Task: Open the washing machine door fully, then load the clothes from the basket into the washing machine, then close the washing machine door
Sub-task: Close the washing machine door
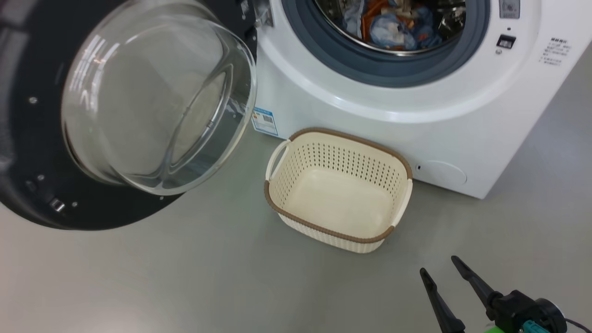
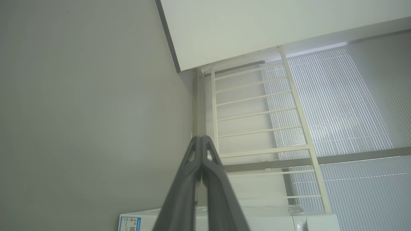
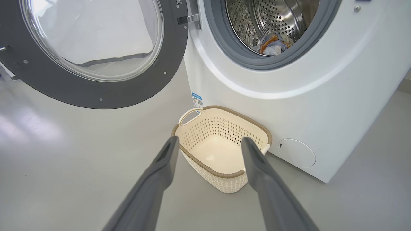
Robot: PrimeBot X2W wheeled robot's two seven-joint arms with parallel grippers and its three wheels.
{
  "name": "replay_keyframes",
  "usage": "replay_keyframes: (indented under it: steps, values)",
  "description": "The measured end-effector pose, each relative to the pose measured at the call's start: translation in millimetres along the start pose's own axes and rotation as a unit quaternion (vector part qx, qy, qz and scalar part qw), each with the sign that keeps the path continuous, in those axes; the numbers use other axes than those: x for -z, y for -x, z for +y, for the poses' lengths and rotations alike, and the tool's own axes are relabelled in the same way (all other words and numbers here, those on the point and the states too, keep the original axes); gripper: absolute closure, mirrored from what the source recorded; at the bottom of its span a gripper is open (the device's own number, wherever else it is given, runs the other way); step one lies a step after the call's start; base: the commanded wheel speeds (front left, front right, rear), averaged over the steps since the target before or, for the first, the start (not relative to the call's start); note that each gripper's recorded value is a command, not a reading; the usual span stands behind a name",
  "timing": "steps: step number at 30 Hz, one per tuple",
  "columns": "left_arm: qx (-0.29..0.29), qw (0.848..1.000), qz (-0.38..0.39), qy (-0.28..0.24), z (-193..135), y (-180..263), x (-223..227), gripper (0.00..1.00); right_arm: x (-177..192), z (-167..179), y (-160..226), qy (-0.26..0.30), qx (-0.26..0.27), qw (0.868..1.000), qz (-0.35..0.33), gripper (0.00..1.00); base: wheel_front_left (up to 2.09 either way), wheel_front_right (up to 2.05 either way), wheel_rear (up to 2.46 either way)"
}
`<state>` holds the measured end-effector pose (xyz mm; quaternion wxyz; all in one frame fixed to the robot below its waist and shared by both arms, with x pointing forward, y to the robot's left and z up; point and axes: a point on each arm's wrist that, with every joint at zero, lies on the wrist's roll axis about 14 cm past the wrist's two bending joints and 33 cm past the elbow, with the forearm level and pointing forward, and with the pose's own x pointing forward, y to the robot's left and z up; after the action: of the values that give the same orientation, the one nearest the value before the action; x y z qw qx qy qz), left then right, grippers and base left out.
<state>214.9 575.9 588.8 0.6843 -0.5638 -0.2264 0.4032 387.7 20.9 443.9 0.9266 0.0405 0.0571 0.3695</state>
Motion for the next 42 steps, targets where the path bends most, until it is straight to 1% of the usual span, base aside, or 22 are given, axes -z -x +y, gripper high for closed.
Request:
replay_keyframes:
  steps: [4,9,14,19,22,27,33,35,42]
  values:
    - [-0.004,1.000,0.025,0.008,1,-8,23,1.00,7,-9,-4,-0.002,0.003,1.000,0.006,0.00,0.00,0.00,0.00]
    - [-0.015,0.999,0.047,0.002,5,-18,48,1.00,18,-21,-4,-0.006,0.011,1.000,0.017,0.00,0.00,0.00,0.00]
    - [-0.012,0.998,0.060,-0.002,0,-28,68,1.00,29,-32,0,-0.008,0.020,0.999,0.031,0.00,0.00,0.00,0.00]
    - [-0.015,0.994,0.108,0.002,0,-32,99,1.00,30,-39,-1,-0.008,0.027,0.999,0.030,0.00,0.00,0.00,0.00]
    - [-0.020,0.991,0.129,0.000,1,-33,108,1.00,30,-41,0,-0.008,0.029,0.999,0.030,0.00,0.00,0.00,0.00]
    - [-0.032,0.985,0.167,-0.006,3,-29,113,1.00,30,-41,-1,-0.008,0.028,0.999,0.029,0.00,0.00,0.00,0.00]
    - [-0.031,0.976,0.214,-0.010,1,-21,118,1.00,27,-36,-5,-0.007,0.022,0.999,0.025,0.00,0.00,0.00,0.00]
    - [-0.025,0.970,0.243,-0.009,-3,-15,124,1.00,23,-32,-6,-0.007,0.019,1.000,0.021,0.00,0.00,0.00,0.00]
    - [0.006,0.951,0.309,-0.014,-19,1,140,1.00,12,-23,-7,-0.006,0.016,1.000,0.008,0.00,0.00,0.00,0.00]
